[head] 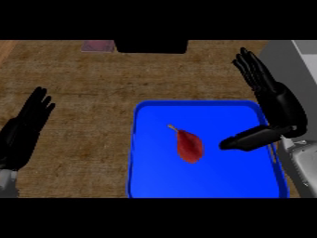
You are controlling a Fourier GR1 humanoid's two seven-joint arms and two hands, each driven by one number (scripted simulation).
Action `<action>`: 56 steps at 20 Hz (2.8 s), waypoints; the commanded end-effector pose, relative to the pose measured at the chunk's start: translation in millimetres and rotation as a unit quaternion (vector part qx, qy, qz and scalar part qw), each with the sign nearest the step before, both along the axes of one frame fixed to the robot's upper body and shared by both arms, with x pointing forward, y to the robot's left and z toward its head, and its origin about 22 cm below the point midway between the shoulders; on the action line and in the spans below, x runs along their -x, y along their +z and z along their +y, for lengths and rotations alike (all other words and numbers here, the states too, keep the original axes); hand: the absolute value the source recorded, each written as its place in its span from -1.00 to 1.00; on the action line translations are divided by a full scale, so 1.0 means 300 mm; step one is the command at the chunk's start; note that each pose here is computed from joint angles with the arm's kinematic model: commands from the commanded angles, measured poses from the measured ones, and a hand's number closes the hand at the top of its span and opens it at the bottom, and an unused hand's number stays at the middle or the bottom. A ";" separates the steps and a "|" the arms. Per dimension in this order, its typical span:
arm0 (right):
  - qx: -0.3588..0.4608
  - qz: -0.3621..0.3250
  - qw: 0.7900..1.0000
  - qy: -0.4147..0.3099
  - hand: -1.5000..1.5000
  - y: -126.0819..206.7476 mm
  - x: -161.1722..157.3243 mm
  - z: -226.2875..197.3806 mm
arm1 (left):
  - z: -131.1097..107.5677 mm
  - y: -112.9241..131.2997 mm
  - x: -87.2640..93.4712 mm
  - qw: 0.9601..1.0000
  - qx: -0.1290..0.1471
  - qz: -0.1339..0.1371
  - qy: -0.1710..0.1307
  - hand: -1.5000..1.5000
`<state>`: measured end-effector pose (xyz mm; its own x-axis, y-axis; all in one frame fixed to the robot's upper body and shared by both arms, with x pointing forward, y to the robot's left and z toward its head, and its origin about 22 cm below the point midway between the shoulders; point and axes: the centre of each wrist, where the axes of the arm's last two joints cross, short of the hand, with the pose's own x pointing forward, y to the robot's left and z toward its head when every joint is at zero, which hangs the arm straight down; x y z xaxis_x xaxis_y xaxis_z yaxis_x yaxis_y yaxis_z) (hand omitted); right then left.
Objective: Pick the pear from the tray and place it in the cardboard box
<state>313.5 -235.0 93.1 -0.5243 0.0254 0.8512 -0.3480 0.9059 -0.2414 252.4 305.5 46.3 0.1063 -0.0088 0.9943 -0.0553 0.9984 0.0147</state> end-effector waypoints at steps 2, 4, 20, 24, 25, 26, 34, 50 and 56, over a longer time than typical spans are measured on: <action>0.043 -0.068 0.993 0.083 -1.00 0.069 -0.013 0.021 | 0.042 0.004 0.038 1.000 0.005 0.011 -0.002 0.00; 0.142 -0.037 0.984 0.103 -1.00 0.108 -0.008 -0.068 | 0.064 0.000 0.010 1.000 0.008 0.014 0.010 0.00; 0.567 0.013 0.820 0.081 -1.00 0.303 0.033 0.353 | -0.006 0.014 0.009 1.000 0.005 0.007 -0.007 0.00; 0.572 0.078 0.809 0.106 -1.00 0.262 0.017 0.355 | -0.007 0.031 0.025 1.000 0.005 0.011 0.007 0.00; 0.584 0.074 0.802 0.101 -1.00 0.248 0.056 0.418 | 0.033 0.042 -0.021 1.000 0.004 0.010 0.007 0.00; 0.580 0.081 0.804 0.099 -1.00 0.266 0.047 0.391 | -0.085 0.033 0.015 1.000 0.005 0.004 0.001 0.00; 0.614 0.101 0.776 0.100 -1.00 0.230 0.001 0.371 | 0.017 0.053 0.036 1.000 0.005 0.003 0.003 0.00; 0.596 0.061 0.794 0.108 -1.00 0.191 0.034 0.363 | 0.025 0.036 0.026 1.000 0.004 0.001 0.009 0.00; 0.633 0.065 0.766 0.092 -1.00 0.116 0.024 0.446 | 0.060 -0.006 0.034 1.000 0.008 0.012 0.000 0.00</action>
